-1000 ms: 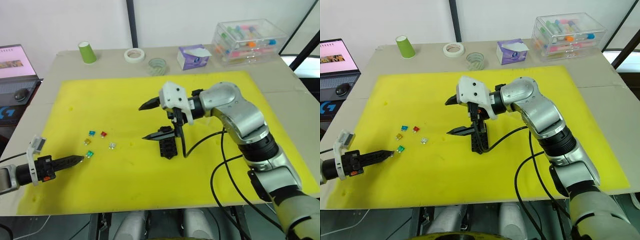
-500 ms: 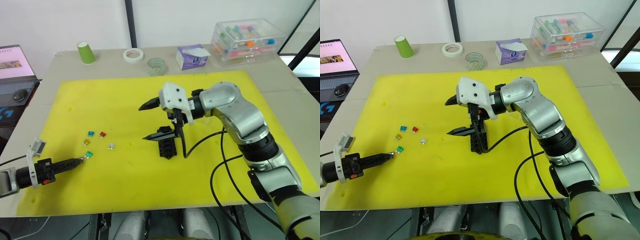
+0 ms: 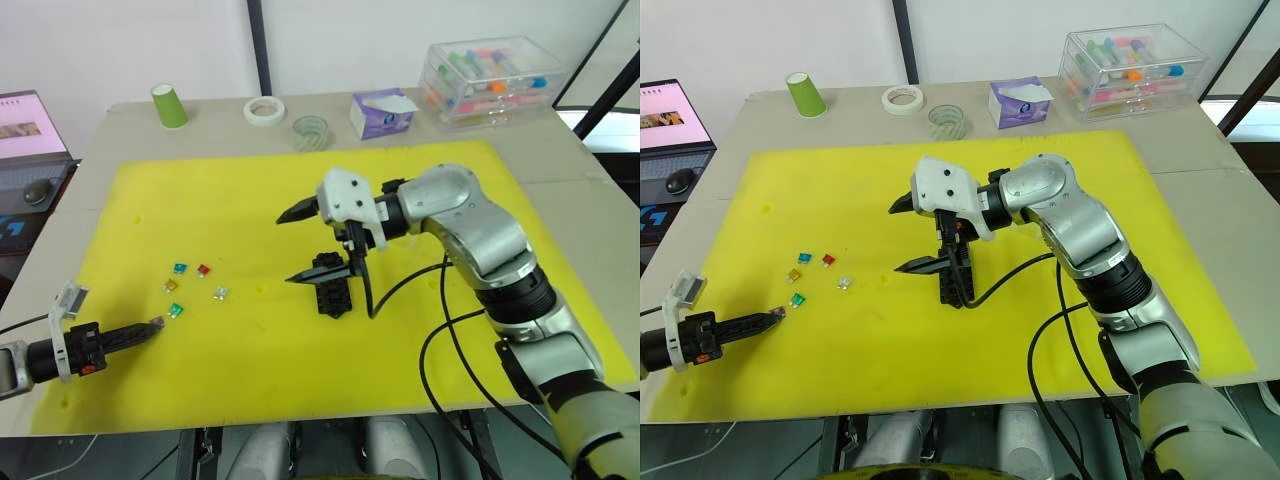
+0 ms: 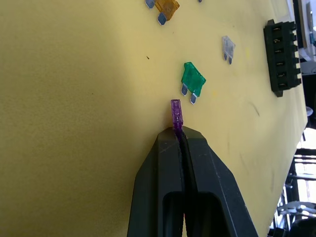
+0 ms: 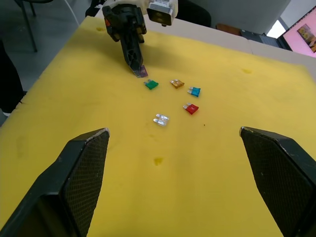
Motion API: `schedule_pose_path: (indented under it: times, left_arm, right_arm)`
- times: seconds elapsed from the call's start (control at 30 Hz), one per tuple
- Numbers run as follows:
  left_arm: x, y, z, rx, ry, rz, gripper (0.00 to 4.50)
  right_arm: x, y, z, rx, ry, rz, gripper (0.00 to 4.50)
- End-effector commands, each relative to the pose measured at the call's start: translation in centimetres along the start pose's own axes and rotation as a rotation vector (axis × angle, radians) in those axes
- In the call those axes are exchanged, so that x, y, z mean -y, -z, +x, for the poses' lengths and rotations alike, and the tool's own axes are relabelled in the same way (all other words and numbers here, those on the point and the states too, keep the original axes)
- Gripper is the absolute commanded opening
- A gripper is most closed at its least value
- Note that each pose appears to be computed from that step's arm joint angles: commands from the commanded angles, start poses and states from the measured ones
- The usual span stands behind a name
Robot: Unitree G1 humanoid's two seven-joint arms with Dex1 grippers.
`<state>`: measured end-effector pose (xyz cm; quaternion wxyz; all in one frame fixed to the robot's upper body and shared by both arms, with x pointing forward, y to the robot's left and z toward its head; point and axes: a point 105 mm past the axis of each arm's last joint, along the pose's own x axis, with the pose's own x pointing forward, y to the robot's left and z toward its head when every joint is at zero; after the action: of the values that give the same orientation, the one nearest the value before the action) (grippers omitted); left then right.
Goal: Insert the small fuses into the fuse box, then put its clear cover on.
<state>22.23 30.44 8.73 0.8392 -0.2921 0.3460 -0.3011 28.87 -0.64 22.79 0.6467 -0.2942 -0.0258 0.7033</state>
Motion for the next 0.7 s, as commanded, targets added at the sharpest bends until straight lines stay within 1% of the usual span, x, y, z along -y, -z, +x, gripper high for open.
schedule_pose_path:
  times: [0.03,0.17,0.3,0.4,0.5,0.6,0.67,0.7]
  left_arm:
    - [-0.1,-0.2,-0.8,0.005,-0.025,0.019,0.02]
    - [0.2,-0.6,-1.1,0.01,-0.026,0.071,0.02]
    - [1.6,-1.3,-1.1,0.019,0.008,0.148,0.02]
    - [4.6,-2.7,-0.4,0.023,0.086,0.284,0.02]
    - [7.9,-3.8,0.5,0.024,0.181,0.413,0.02]
    - [12.3,-4.8,2.4,0.007,0.302,0.612,0.02]
    - [15.4,-5.4,3.9,0.017,0.39,0.739,0.02]
    - [16.5,-5.6,4.5,0.022,0.424,0.789,0.02]
  right_arm:
    - [0.2,-1.1,-0.1,0.016,0.003,-0.052,4.5]
    - [0.2,-1.1,-0.1,0.014,0.001,-0.053,4.5]
    - [0.1,-1.0,-0.4,0.01,0.002,-0.049,4.5]
    - [-0.2,-0.7,-1.2,0.008,0.004,-0.018,4.5]
    - [-0.2,-0.9,-2.4,0.033,0.026,0.029,4.5]
    - [0.1,-1.3,-4.2,0.054,0.072,0.105,4.5]
    - [0.1,-1.7,-5.4,0.064,0.087,0.159,4.5]
    - [0.2,-1.8,-5.8,0.064,0.092,0.179,4.5]
